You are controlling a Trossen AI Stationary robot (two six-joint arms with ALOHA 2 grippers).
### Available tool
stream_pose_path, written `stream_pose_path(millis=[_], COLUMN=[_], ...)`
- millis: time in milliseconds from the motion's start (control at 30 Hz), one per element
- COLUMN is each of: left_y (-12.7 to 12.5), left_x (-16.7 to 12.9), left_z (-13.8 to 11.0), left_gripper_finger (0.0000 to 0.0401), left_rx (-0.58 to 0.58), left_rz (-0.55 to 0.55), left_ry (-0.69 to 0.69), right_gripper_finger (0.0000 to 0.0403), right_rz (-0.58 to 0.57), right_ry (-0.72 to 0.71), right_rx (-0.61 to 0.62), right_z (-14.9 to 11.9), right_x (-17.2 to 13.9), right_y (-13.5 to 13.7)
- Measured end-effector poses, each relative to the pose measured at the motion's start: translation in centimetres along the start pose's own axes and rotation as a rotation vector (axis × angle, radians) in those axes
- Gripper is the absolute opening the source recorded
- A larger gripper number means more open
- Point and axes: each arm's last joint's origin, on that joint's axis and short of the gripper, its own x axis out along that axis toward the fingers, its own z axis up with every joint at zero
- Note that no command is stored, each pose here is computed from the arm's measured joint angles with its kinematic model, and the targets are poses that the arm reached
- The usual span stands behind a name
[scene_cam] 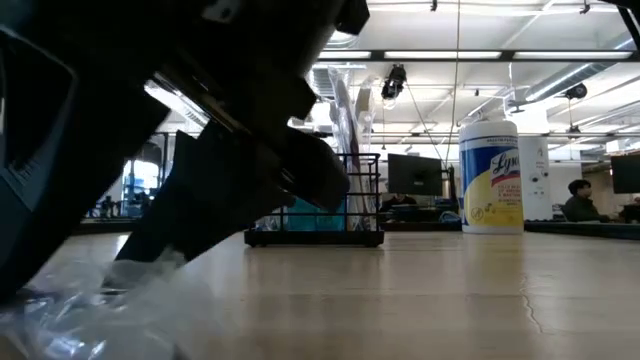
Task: Pick & Place toothbrushing station
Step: Put the purple toothbrush into the black mesh organizer
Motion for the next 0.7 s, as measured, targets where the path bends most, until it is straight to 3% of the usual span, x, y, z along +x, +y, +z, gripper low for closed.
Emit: stream_pose_path(millis=[233,500,700], left_y=[0.0,0.0,0.0], left_x=[0.0,0.0,0.0], left_z=[0.0,0.0,0.0], left_gripper_finger=[0.0005,0.0005,0.0005], left_rx=[-0.007,-0.007,0.0], left_rz=[0.0,0.0,0.0], left_ry=[-0.001,-0.001,-0.001], right_gripper_finger=[0.0151,0.0026,0.0017], right_rz=[-0.043,-0.133,-0.18], right_ry=[-0.021,-0.019,-0.069], right_rx=[-0.003,-0.015,-0.126], right_z=[-0.4,0.2,1.0], right_x=[0.4,0.4,-0.8], right_y=[-0.6,-1.8,-1.8])
